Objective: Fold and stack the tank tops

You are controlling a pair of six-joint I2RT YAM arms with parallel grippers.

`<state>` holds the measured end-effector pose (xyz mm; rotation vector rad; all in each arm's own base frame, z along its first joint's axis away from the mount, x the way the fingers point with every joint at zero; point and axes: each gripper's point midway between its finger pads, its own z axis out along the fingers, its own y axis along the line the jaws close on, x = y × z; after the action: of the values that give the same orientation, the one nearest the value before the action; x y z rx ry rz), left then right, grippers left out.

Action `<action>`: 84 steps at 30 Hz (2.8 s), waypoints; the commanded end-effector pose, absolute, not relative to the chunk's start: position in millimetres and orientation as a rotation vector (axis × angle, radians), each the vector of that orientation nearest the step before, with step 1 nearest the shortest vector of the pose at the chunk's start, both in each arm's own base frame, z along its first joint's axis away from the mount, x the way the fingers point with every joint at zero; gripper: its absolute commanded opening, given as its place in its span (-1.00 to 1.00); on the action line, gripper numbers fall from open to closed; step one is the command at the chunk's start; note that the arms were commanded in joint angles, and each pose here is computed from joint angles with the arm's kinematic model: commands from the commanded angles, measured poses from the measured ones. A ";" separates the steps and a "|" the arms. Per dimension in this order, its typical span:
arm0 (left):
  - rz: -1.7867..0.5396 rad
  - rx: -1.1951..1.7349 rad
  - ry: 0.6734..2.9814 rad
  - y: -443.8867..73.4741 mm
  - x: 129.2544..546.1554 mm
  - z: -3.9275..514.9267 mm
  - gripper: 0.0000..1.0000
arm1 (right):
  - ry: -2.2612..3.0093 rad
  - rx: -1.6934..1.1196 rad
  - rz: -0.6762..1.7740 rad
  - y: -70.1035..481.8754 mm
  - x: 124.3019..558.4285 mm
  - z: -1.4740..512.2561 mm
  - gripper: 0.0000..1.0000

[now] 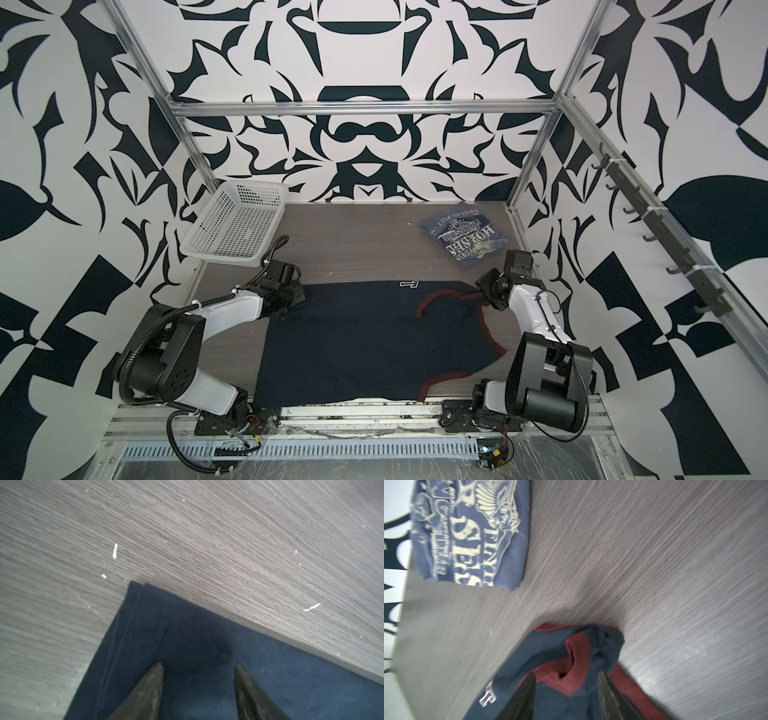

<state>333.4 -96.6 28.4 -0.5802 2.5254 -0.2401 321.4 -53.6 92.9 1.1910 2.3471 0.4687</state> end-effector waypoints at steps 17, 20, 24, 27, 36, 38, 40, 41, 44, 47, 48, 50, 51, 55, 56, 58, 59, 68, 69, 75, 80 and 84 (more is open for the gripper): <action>-0.179 -0.584 2.644 -88.0 302.2 5.4 0.17 | 2.328 1.450 0.683 -64.3 365.7 24.2 -0.09; -0.176 -0.586 2.644 -87.3 301.9 5.2 0.17 | 2.327 1.449 0.645 -70.1 369.4 21.6 -0.29; -0.166 -0.586 2.650 -86.8 301.0 2.1 0.18 | 2.303 1.412 0.625 -76.5 379.3 30.7 -0.67; -0.163 -0.588 2.659 -87.7 302.4 -0.3 0.18 | 2.264 1.343 0.683 -75.9 397.6 49.9 -1.00; -0.157 -0.592 2.668 -87.9 302.9 -3.3 0.18 | 2.175 1.031 0.727 -73.5 424.0 117.5 -1.00; -0.157 -0.591 2.670 -88.1 303.2 -3.9 0.18 | 2.149 0.973 0.745 -71.2 432.8 127.1 -1.00; -0.161 -0.590 2.667 -89.1 304.9 -3.3 0.18 | 2.142 0.945 0.728 -72.2 441.1 127.4 -1.00; -0.164 -0.587 2.667 -89.6 305.9 -2.9 0.18 | 2.143 0.936 0.720 -72.9 445.6 125.7 -1.00; -0.165 -0.587 2.666 -90.1 307.3 -1.8 0.18 | 2.162 0.969 0.692 -78.1 454.5 111.0 -1.00; -0.168 -0.584 2.664 -90.8 308.0 -0.3 0.18 | 2.203 1.037 0.643 -85.8 454.9 88.0 -1.00; -0.169 -0.584 2.661 -90.7 308.5 0.6 0.18 | 2.210 1.050 0.623 -88.2 454.5 82.3 -1.00; -0.170 -0.579 2.663 -90.9 308.0 0.3 0.19 | 2.208 1.048 0.613 -90.5 457.5 74.5 -1.00; -0.171 -0.576 2.665 -91.0 308.2 -0.1 0.18 | 2.213 1.050 0.610 -90.8 457.8 71.2 -0.92; -0.170 -0.571 2.667 -91.2 307.6 -0.1 0.18 | 2.247 1.124 0.526 -99.2 446.4 60.8 -0.49; -0.169 -0.571 2.668 -91.0 307.2 -0.1 0.19 | 2.258 1.158 0.480 -104.1 439.2 59.1 -0.44; -0.171 -0.572 2.665 -90.9 307.3 0.5 0.19 | 2.261 1.220 0.410 -114.0 426.1 58.4 -0.41; -0.174 -0.570 2.666 -91.4 307.0 0.7 0.18 | 2.260 1.253 0.374 -119.8 418.9 57.6 -0.41; -0.245 -0.465 2.643 -106.6 311.3 29.5 0.22 | 2.192 1.190 0.392 -123.4 405.6 108.1 0.03; -0.252 -0.450 2.640 -108.5 311.6 34.0 0.22 | 2.189 1.178 0.383 -122.8 402.0 115.5 0.06; -0.281 -0.363 2.619 -125.8 308.8 67.9 0.27 | 2.350 0.890 0.441 -52.0 385.5 142.2 0.11; -0.303 -0.328 2.655 -143.4 298.7 69.9 0.28 | 2.541 0.513 0.514 54.4 367.3 129.9 0.11; -0.307 -0.353 2.694 -145.9 295.8 54.6 0.28 | 2.651 0.277 0.557 124.5 355.2 111.2 0.11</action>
<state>306.3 -149.0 69.6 -0.3185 2.6257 -0.3317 372.0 97.3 126.6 0.4068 2.5605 0.5647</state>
